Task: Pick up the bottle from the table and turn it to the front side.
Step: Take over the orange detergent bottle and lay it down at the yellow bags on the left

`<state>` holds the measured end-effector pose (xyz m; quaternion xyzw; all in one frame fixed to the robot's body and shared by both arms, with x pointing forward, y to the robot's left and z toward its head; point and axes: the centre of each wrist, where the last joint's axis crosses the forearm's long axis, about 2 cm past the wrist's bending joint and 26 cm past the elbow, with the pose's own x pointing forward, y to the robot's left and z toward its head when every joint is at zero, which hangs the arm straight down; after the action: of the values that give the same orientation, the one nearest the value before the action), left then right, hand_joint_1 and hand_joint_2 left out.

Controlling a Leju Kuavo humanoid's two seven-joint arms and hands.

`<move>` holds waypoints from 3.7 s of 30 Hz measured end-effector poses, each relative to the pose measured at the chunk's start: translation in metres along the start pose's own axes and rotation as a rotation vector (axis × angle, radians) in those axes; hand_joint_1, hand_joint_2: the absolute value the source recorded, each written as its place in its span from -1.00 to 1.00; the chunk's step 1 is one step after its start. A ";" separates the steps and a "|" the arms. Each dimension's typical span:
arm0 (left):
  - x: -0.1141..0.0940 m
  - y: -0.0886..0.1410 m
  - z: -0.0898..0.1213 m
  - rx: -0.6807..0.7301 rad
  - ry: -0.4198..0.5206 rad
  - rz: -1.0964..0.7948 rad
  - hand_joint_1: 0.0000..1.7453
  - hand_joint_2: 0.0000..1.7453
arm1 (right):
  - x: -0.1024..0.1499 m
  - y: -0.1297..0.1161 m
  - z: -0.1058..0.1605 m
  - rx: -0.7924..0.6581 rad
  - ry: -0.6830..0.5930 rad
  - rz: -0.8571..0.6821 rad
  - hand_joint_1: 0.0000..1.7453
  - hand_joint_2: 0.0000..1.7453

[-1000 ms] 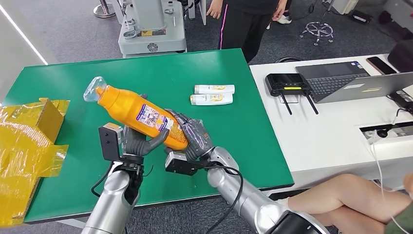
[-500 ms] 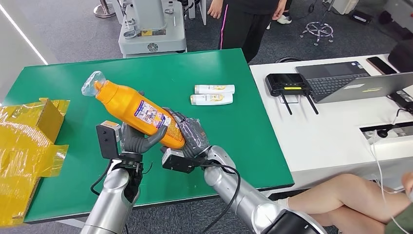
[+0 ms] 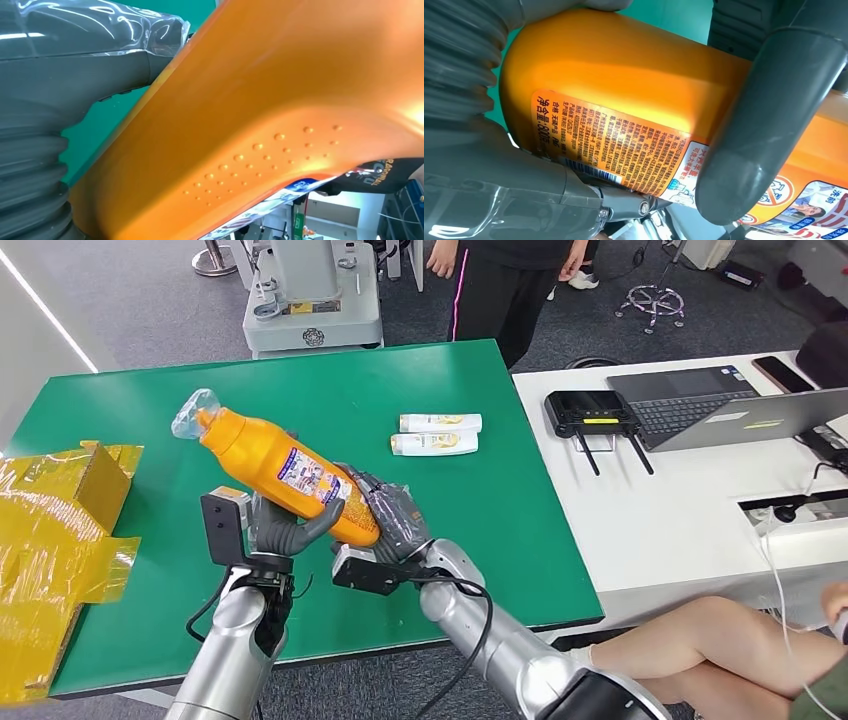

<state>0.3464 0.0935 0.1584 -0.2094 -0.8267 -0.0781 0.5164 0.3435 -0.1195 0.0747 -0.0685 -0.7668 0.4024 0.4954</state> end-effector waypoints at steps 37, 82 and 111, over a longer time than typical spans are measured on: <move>-0.006 -0.001 0.010 0.014 0.013 -0.002 1.00 1.00 | -0.012 0.002 0.014 0.023 0.015 0.019 -1.00 1.00; -0.004 0.028 0.008 0.125 -0.006 -0.065 1.00 1.00 | 0.054 -0.001 0.026 -0.347 -0.138 -0.195 -1.00 1.00; 0.066 0.222 0.020 0.141 -0.119 -1.017 1.00 1.00 | 0.102 0.027 0.077 -0.379 -0.254 -0.309 -1.00 1.00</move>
<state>0.3996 0.3173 0.1884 0.2503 -0.8552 -0.2514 0.3780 0.2220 -0.0919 0.1139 0.0088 -0.8859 0.1767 0.4289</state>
